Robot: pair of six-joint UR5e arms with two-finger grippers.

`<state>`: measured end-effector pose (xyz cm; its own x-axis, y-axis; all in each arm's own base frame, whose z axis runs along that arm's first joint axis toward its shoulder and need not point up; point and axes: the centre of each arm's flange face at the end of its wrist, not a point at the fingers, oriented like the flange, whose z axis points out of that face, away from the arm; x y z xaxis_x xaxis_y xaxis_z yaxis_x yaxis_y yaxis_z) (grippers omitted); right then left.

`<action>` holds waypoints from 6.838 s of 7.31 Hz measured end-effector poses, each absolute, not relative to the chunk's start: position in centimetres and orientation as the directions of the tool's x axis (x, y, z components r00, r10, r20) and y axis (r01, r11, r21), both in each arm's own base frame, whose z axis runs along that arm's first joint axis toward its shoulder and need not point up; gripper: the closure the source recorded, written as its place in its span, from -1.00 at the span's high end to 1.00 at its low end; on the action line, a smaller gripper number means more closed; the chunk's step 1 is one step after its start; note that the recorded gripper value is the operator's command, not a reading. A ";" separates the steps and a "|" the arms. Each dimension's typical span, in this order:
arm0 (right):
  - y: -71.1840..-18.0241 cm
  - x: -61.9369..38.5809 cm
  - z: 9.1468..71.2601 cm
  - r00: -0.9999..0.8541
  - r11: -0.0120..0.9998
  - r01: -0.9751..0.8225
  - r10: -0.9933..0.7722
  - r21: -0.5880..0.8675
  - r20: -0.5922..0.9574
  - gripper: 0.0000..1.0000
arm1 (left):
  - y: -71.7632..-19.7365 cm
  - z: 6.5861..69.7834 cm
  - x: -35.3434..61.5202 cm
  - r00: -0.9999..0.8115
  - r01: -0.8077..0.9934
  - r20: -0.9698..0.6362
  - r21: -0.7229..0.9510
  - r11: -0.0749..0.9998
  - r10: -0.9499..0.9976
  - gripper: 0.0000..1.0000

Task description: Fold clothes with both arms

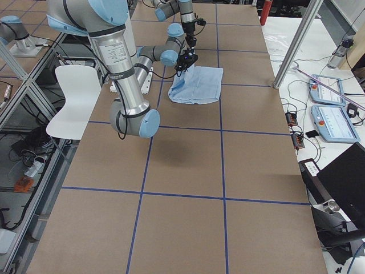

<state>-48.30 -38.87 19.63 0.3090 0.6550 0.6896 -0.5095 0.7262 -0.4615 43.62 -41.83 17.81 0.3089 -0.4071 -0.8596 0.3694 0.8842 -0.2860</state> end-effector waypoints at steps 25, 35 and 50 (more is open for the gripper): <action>-44.0 -61.6 21.8 0.721 0.970 -0.105 -0.078 0.220 0.688 1.00 | -58.3 31.2 39.1 0.358 0.405 -0.890 -0.126 0.906 -0.284 0.99; -55.4 -64.6 21.2 0.722 0.955 -0.227 0.032 0.193 0.691 1.00 | -58.4 31.4 38.8 0.354 0.413 -0.887 -0.135 0.901 -0.295 0.99; -59.8 -5.8 56.7 0.740 0.938 0.195 -0.333 0.287 0.584 1.00 | -55.2 55.2 0.5 0.739 0.070 -0.622 0.455 0.888 0.261 1.00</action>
